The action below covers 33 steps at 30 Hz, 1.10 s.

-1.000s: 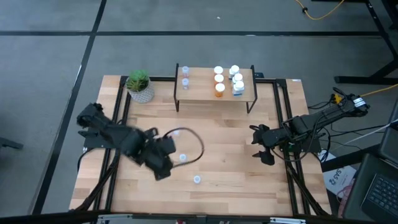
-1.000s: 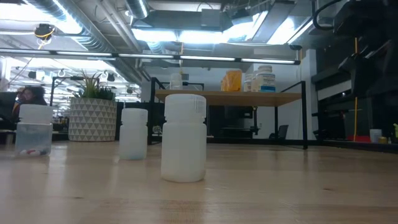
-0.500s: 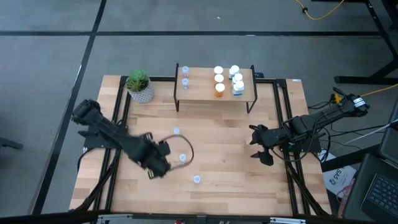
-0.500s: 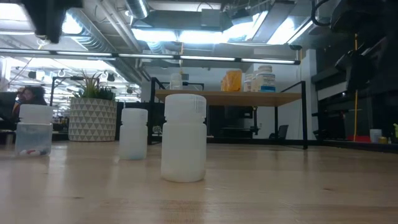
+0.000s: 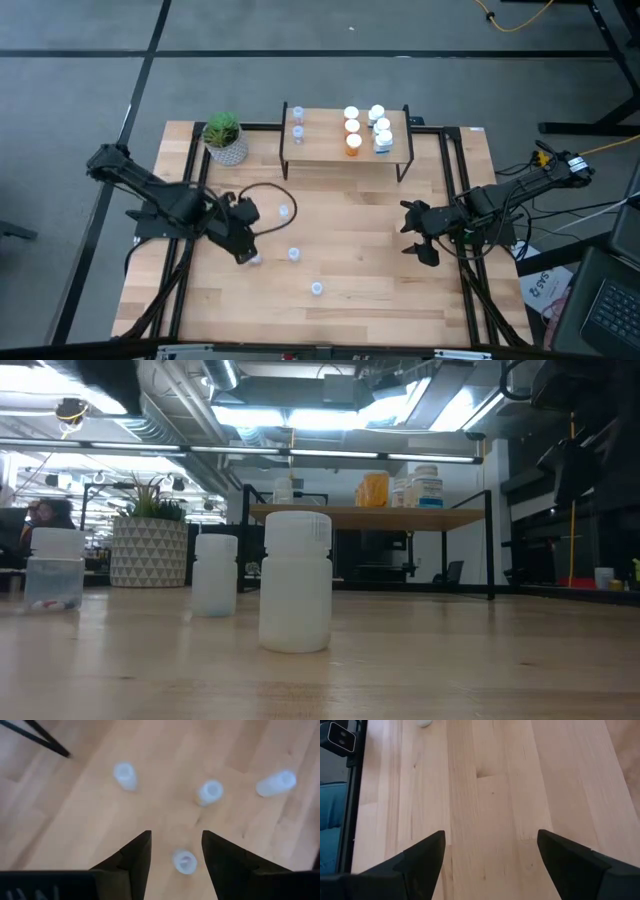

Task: Pick and place medicine bottles onto shelf by color
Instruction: Put the transparent pill bottle on the shelf aligned with the other transparent pill bottles

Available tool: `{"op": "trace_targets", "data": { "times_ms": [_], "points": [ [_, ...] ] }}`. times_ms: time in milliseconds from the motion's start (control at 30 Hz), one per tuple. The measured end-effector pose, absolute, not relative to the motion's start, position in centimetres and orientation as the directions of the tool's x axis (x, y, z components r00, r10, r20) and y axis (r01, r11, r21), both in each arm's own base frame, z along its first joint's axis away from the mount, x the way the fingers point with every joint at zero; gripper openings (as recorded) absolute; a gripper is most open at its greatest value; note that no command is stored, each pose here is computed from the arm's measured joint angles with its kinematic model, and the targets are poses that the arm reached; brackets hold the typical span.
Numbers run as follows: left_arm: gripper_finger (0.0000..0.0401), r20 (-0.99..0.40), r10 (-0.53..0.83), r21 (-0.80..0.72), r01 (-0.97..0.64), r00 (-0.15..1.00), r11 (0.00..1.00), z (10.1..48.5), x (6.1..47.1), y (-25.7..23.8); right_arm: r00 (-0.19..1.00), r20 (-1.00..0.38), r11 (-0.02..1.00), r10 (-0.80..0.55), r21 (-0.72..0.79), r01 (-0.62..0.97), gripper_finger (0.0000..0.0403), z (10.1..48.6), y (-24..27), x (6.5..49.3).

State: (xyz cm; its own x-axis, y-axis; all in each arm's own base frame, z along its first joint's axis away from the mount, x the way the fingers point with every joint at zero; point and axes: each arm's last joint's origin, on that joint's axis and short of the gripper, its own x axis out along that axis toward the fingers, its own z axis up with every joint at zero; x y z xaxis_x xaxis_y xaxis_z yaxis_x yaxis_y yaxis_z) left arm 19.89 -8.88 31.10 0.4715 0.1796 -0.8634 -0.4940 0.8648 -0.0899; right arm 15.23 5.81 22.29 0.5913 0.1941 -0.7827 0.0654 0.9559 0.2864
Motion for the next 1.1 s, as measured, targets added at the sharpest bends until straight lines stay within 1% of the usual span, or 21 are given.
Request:
{"op": "trace_targets", "data": {
  "times_ms": [100, 200, 300, 467, 533, 733, 1100],
  "points": [
    [0.0167, -0.872, 0.170, -0.093, -0.496, 0.460, 0.864, 29.3, 19.8, -9.5, 0.591, -0.783, 0.956, 0.194, 0.286, 0.065, 0.0317, 22.3, 5.8, 15.2],
    [0.0166, -0.875, 0.161, -0.103, -0.501, 0.456, 0.859, 28.2, 20.5, -10.1, 0.592, -0.782, 0.956, 0.194, 0.287, 0.066, 0.0317, 22.3, 5.8, 15.2],
    [0.0167, -0.884, 0.189, -0.084, -0.542, 0.427, 0.836, 27.5, 20.9, -10.1, 0.592, -0.782, 0.955, 0.194, 0.289, 0.068, 0.0317, 22.3, 5.8, 15.2],
    [0.0185, -0.911, 0.170, -0.080, -0.567, 0.375, 0.819, 26.7, 21.5, -10.2, 0.596, -0.778, 0.954, 0.196, 0.291, 0.067, 0.0317, 22.3, 5.8, 15.3],
    [0.0194, -0.913, 0.183, -0.052, -0.551, 0.364, 0.833, 26.4, 21.6, -10.3, 0.596, -0.779, 0.954, 0.195, 0.291, 0.068, 0.0317, 22.3, 5.8, 15.3],
    [0.0215, -0.905, 0.176, -0.066, -0.538, 0.386, 0.840, 26.1, 22.3, -10.6, 0.597, -0.778, 0.954, 0.196, 0.291, 0.066, 0.0317, 22.3, 5.8, 15.3],
    [0.0213, -0.894, 0.176, -0.093, -0.555, 0.412, 0.826, 26.1, 22.6, -10.9, 0.597, -0.778, 0.954, 0.196, 0.291, 0.066, 0.0317, 22.3, 5.8, 15.3]
  ]
}}
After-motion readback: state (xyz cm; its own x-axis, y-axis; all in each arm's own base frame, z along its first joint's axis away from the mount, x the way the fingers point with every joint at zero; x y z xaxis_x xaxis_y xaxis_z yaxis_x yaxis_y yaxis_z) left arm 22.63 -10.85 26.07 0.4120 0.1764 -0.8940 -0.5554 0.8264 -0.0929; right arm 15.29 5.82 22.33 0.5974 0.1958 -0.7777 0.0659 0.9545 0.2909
